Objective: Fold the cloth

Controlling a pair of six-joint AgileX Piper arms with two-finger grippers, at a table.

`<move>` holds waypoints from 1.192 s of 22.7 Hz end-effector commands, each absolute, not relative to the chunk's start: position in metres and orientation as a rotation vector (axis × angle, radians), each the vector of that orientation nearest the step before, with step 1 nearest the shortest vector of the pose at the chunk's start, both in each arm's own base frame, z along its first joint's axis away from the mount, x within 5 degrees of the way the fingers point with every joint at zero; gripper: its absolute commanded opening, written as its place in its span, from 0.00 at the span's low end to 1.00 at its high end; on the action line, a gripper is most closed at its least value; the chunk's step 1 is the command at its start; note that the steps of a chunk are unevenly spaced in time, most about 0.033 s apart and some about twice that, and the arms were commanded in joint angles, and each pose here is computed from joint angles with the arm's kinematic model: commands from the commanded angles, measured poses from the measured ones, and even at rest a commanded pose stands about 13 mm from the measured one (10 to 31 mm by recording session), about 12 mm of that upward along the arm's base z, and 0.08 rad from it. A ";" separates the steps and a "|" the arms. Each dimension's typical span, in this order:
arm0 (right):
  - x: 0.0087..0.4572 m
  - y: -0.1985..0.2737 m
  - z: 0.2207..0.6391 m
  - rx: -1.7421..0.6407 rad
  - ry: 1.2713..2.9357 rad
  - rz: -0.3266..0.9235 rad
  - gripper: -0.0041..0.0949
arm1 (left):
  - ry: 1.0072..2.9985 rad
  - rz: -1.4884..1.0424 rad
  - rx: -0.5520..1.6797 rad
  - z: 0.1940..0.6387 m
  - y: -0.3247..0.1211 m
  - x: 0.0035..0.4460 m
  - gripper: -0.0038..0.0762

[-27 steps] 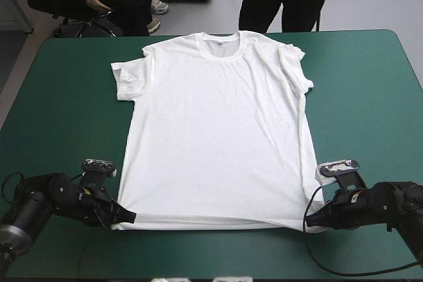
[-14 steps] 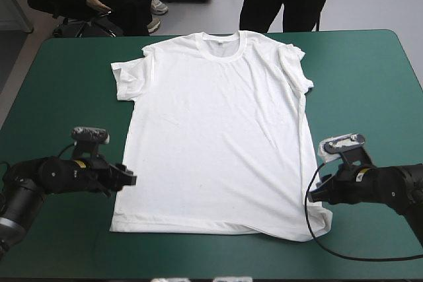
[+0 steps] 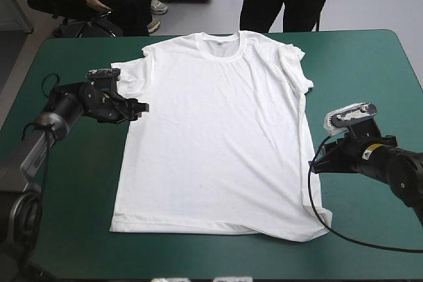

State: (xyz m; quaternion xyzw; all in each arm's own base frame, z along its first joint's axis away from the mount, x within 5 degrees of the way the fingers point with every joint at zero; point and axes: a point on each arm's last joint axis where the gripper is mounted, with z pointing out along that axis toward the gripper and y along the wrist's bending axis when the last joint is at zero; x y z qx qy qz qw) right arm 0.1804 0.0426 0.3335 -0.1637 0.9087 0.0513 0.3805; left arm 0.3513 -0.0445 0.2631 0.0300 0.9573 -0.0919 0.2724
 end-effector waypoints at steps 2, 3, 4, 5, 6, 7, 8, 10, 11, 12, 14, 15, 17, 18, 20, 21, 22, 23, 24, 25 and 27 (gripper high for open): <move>0.183 0.041 0.351 -0.419 2.221 0.109 0.47 | 2.589 -0.304 0.008 0.265 -0.040 0.388 0.59; 0.183 0.041 0.351 -0.419 2.221 0.109 0.47 | 2.606 -0.313 0.010 0.263 -0.041 0.393 0.58; 0.183 0.041 0.351 -0.419 2.221 0.109 0.47 | 2.620 -0.312 0.022 0.258 -0.042 0.399 0.58; 0.183 0.041 0.351 -0.419 2.221 0.109 0.47 | 2.627 -0.311 0.029 0.254 -0.042 0.403 0.58; 0.183 0.041 0.351 -0.418 2.219 0.108 0.47 | 2.631 -0.310 0.031 0.251 -0.042 0.407 0.58; 0.183 0.041 0.351 -0.418 2.219 0.108 0.47 | 2.633 -0.306 0.030 0.245 -0.043 0.414 0.58; 0.183 0.041 0.351 -0.418 2.219 0.108 0.47 | 2.637 -0.305 0.031 0.243 -0.043 0.416 0.58; 0.183 0.041 0.351 -0.418 2.219 0.108 0.47 | 2.650 -0.297 0.050 0.239 -0.043 0.418 0.57; 0.183 0.041 0.351 -0.418 2.219 0.108 0.47 | 2.662 -0.297 0.070 0.237 -0.044 0.417 0.54; 0.183 0.041 0.351 -0.416 2.211 0.108 0.47 | 2.682 -0.299 0.128 0.237 -0.049 0.414 0.43; 0.185 0.041 0.353 -0.413 2.185 0.096 0.47 | 2.701 -0.296 0.227 0.235 -0.058 0.411 0.21; 0.185 0.041 0.354 -0.412 2.176 0.092 0.47 | 2.700 -0.293 0.241 0.235 -0.061 0.411 0.15; 0.187 0.040 0.354 -0.405 2.169 0.083 0.46 | 2.700 -0.282 0.260 0.235 -0.063 0.411 0.03; 0.190 0.040 0.352 -0.398 2.182 0.075 0.46 | 2.699 -0.265 0.271 0.233 -0.063 0.411 0.03; 0.201 0.041 0.345 -0.416 2.228 0.062 0.47 | 2.712 -0.231 0.275 0.229 -0.061 0.413 0.03; 0.209 0.043 0.344 -0.444 2.239 0.050 0.48 | 2.713 -0.200 0.291 0.229 -0.059 0.413 0.03; 0.223 0.045 0.342 -0.477 2.250 0.037 0.51 | 2.714 -0.170 0.307 0.228 -0.057 0.413 0.03; 0.236 0.048 0.343 -0.483 2.261 0.037 0.53 | 2.716 -0.152 0.307 0.228 -0.056 0.413 0.03; 0.256 0.051 0.343 -0.491 2.275 0.027 0.54 | 2.717 -0.151 0.303 0.228 -0.056 0.413 0.03; 0.274 0.054 0.340 -0.499 2.296 0.020 0.54 | 2.719 -0.151 0.303 0.228 -0.056 0.413 0.03; 0.320 0.062 0.333 -0.514 2.346 0.019 0.55 | 2.722 -0.162 0.298 0.228 -0.056 0.412 0.03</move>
